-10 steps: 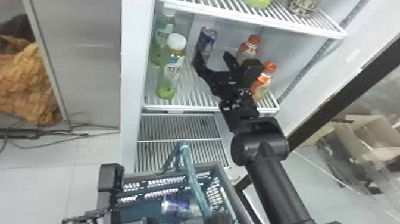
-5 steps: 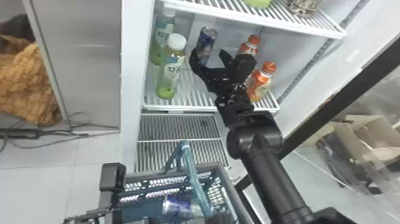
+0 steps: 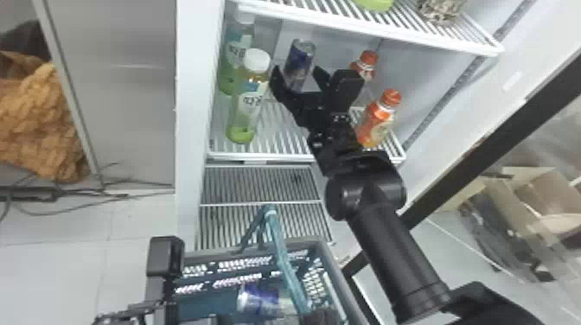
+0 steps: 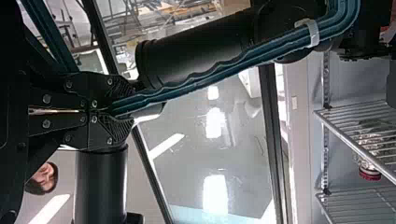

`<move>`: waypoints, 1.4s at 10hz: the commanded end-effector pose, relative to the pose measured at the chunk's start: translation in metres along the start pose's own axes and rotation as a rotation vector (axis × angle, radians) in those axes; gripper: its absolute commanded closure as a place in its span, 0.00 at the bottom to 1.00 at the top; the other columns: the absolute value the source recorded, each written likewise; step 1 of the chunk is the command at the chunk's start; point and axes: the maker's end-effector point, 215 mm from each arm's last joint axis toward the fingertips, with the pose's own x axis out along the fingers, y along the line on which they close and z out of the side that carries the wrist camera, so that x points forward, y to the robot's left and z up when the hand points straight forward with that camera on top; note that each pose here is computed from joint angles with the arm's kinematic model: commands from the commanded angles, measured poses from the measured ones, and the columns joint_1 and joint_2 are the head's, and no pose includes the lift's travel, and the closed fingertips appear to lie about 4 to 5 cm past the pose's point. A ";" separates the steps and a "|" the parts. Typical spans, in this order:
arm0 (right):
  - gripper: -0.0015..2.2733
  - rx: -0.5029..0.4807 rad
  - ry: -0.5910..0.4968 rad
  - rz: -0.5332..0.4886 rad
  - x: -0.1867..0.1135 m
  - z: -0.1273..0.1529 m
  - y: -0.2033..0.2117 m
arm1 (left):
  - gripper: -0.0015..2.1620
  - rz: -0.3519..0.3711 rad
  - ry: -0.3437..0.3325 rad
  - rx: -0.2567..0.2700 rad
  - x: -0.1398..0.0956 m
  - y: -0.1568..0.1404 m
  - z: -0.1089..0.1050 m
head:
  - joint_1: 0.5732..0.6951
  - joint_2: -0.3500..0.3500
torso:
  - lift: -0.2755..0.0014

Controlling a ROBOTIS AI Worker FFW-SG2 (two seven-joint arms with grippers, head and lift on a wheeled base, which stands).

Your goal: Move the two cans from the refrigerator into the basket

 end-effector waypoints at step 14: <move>0.35 0.028 -0.063 -0.026 -0.032 0.035 -0.005 | 0.54 0.002 -0.011 -0.008 -0.004 0.001 0.000 | 1.00 0.00 | 0.00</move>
